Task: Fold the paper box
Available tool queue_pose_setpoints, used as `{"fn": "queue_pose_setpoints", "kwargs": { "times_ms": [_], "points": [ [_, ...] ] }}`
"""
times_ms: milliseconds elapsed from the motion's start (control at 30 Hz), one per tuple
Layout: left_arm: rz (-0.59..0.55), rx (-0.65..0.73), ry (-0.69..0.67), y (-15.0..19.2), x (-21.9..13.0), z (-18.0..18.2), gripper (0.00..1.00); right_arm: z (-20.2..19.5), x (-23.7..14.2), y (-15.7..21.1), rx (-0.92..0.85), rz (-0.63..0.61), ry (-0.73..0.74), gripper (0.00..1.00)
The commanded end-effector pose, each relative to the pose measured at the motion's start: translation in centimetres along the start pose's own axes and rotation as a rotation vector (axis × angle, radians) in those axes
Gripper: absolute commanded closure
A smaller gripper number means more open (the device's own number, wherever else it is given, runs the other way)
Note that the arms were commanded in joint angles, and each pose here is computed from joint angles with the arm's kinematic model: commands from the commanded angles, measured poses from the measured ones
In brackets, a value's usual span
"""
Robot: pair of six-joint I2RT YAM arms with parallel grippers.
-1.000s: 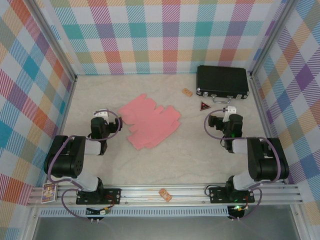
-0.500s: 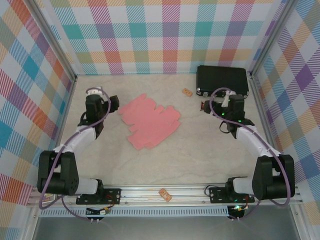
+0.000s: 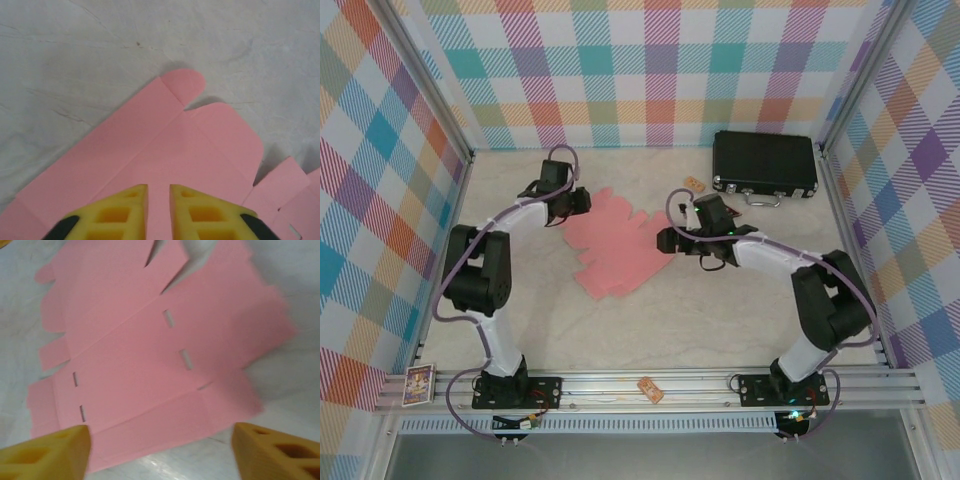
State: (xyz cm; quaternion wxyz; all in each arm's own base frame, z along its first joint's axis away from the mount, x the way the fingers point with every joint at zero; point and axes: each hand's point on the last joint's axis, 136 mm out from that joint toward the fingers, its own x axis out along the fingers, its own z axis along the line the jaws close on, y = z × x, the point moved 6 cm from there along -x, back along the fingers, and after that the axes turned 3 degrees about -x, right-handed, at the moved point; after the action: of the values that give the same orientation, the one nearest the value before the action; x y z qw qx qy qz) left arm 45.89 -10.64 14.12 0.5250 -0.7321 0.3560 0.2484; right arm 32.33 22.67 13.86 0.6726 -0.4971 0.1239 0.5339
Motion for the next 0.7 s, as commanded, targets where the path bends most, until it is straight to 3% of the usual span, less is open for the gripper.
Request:
{"fn": "queue_pose_setpoints", "kwargs": {
  "times_ms": [0,100,200,300,667],
  "points": [
    [0.127,-0.035,0.014,1.1,1.4,0.0,0.92,2.3,1.9,0.1,0.004,0.06,-0.089,0.39],
    [0.168,-0.051,0.002,1.8,2.6,0.4,1.0,3.6,3.9,0.7,-0.008,0.108,-0.101,0.55],
    [0.194,-0.059,-0.024,2.7,2.8,0.8,1.0,4.2,5.6,1.5,-0.006,0.151,-0.094,0.69],
    [0.232,-0.075,-0.061,4.0,2.9,1.5,1.0,3.8,7.1,2.2,0.005,0.201,-0.061,0.77],
    [0.35,-0.165,-0.202,10.0,-0.4,4.1,1.0,0.8,9.1,1.9,-0.056,0.262,0.204,0.79]
  ]
}}
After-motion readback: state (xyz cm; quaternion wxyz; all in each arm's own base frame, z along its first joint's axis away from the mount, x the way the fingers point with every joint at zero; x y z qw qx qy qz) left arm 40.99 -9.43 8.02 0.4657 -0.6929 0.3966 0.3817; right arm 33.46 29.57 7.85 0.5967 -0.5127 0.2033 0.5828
